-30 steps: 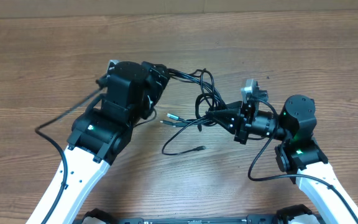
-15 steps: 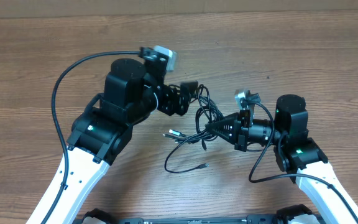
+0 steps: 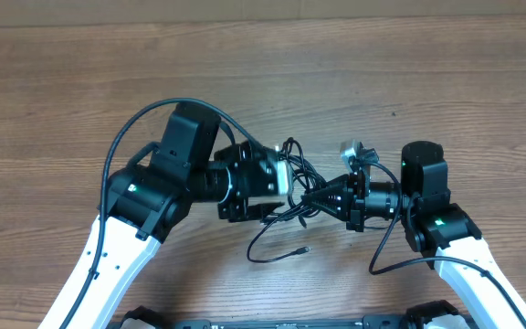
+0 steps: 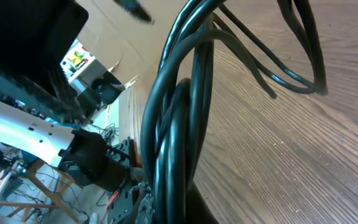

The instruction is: Untangle cables

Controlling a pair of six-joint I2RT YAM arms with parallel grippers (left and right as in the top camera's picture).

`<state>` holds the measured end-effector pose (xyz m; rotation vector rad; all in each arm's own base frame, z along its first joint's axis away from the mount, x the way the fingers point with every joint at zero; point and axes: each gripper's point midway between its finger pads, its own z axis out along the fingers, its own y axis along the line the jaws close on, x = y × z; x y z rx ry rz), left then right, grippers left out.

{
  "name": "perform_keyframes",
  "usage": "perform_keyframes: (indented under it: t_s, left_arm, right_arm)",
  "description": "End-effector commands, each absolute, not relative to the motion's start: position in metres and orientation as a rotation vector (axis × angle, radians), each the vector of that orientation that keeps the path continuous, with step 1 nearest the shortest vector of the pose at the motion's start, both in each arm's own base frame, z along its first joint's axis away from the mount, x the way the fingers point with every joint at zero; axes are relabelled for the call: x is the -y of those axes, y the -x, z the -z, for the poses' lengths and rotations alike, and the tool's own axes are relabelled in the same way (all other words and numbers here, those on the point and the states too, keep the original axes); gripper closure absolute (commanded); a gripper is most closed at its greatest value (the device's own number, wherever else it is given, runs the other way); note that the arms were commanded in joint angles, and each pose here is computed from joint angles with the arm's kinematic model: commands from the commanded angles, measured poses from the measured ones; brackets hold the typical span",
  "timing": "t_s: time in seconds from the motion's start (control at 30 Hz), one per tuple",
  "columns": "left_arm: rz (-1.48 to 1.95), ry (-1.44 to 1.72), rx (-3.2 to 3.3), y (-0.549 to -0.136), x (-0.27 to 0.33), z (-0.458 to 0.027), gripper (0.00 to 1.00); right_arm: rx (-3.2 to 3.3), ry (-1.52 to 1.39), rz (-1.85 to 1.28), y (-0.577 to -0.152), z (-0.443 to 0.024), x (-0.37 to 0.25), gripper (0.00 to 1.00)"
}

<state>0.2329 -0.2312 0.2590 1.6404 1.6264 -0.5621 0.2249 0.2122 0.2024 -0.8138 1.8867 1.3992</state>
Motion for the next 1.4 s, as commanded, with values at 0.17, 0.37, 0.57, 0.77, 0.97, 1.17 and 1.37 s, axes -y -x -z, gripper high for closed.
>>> perform_keyframes:
  t_s: [0.17, 0.37, 0.57, 0.77, 0.97, 1.17, 1.37]
  left_arm:
    - [0.339, -1.948, -1.174, -0.224, 0.227, -0.264, 0.32]
    - [0.198, -1.989, -1.06, -0.237, 0.226, -0.267, 0.23]
    - [0.2, -1.934, -0.953, -0.241, 0.239, -0.285, 0.09]
    - [0.254, -1.937, -0.825, -0.229, 0.247, -0.293, 0.2]
    - [0.254, -1.93, -0.68, -0.225, 0.255, -0.303, 0.23]
    - [0.352, -1.936, -0.684, -0.226, 0.263, -0.291, 0.27]
    - [0.385, -1.956, -0.724, -0.234, 0.266, -0.275, 0.34]
  right_arm:
    - [-1.723, 0.973, -1.514, -0.203, -0.226, -0.218, 0.96]
    - [-1.635, 1.045, -1.628, -0.185, -0.237, -0.218, 0.96]
    - [-1.645, 1.038, -1.607, -0.188, -0.236, -0.218, 0.96]
    - [-1.681, 1.012, -1.583, -0.192, -0.231, -0.218, 0.96]
    - [-1.674, 1.018, -1.596, -0.19, -0.232, -0.218, 0.96]
    - [-1.642, 1.085, -1.644, -0.175, -0.234, -0.228, 0.96]
    - [-1.63, 1.11, -1.651, -0.171, -0.234, -0.232, 0.96]
